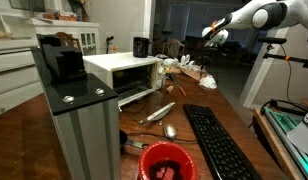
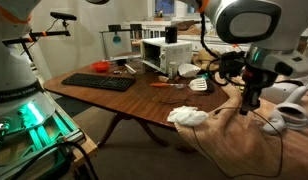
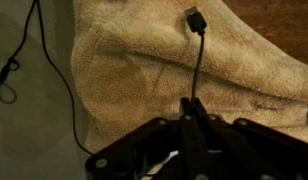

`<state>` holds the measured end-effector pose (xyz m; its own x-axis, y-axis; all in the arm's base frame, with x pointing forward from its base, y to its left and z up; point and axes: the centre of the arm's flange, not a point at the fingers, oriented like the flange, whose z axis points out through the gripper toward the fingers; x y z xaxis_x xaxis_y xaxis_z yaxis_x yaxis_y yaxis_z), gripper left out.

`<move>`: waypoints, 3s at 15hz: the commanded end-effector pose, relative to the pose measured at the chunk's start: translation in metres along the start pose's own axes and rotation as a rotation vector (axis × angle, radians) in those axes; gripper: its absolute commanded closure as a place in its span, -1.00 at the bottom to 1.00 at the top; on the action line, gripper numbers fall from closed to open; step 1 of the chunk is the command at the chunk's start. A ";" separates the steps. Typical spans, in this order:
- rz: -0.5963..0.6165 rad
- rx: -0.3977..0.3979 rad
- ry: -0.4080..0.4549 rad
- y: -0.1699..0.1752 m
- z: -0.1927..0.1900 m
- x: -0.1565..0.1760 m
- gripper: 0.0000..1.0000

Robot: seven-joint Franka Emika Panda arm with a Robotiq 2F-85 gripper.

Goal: Move the black cable to the right, then move it backwards

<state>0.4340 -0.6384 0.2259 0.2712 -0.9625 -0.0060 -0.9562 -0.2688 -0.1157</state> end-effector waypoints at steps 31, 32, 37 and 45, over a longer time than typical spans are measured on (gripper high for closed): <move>-0.599 0.061 0.003 0.004 -0.011 -0.165 0.98; -0.631 0.049 0.016 0.004 -0.009 -0.169 0.98; -0.796 0.011 0.090 0.001 -0.005 -0.194 0.98; -1.008 -0.039 0.139 0.002 0.006 -0.234 0.98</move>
<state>0.3826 -0.4343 0.2210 0.9164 -0.3569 0.1811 -0.3613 -0.9324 -0.0095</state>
